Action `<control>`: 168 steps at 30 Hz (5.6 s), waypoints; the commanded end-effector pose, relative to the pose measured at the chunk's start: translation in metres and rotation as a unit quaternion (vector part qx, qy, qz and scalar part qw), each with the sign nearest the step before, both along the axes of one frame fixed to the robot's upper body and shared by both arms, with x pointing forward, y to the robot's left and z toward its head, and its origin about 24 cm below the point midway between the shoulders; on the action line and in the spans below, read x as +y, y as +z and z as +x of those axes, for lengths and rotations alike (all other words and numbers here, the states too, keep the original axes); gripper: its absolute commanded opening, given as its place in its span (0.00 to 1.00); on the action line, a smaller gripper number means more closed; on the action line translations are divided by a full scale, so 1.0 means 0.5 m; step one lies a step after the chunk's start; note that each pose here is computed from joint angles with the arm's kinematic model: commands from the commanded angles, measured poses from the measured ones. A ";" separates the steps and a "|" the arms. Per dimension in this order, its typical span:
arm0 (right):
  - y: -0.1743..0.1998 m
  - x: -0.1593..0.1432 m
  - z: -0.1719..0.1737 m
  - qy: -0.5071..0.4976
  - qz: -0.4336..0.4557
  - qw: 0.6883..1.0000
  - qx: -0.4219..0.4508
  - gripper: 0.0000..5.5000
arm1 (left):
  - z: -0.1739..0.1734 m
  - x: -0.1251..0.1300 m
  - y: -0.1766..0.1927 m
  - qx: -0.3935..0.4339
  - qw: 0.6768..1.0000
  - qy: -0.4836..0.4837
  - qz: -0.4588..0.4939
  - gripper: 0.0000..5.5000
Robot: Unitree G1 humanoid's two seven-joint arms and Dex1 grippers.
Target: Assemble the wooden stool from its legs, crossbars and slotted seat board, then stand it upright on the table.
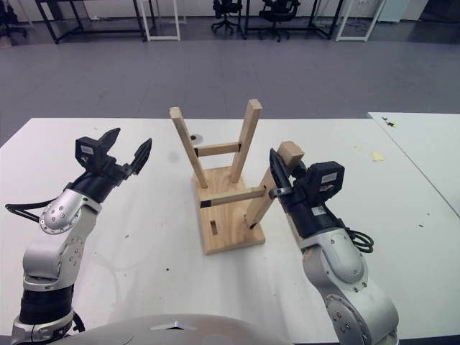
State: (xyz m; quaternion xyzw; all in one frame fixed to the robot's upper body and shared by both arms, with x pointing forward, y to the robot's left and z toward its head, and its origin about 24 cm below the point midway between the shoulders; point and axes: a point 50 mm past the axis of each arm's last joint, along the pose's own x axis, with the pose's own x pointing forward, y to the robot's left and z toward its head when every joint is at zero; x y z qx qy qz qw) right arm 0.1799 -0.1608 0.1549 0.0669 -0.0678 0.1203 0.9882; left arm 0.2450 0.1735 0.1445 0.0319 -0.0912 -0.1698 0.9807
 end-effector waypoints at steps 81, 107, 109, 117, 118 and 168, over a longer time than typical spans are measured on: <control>0.286 0.035 0.174 0.235 -0.310 0.879 -0.277 0.38 | 0.118 -0.154 0.368 -0.019 0.817 -0.414 -0.402 0.65; 0.290 -0.095 0.217 0.098 -0.284 0.939 -0.169 0.70 | 0.115 -0.025 0.328 -0.093 0.872 -0.262 -0.404 0.19; 0.222 -0.180 0.243 0.005 -0.303 0.951 -0.061 0.70 | 0.095 0.000 0.324 -0.095 0.865 -0.254 -0.423 0.19; -0.238 -0.181 0.105 0.132 -0.402 0.877 0.228 0.70 | -0.018 -0.012 0.140 0.058 0.921 -0.157 -0.351 0.19; -0.244 -0.161 0.090 0.154 -0.391 0.879 0.224 0.70 | -0.038 -0.022 0.110 0.088 0.923 -0.143 -0.345 0.19; -0.014 -0.006 0.157 0.162 -0.245 0.956 0.023 0.70 | -0.111 -0.066 -0.085 0.226 0.965 0.099 -0.085 0.19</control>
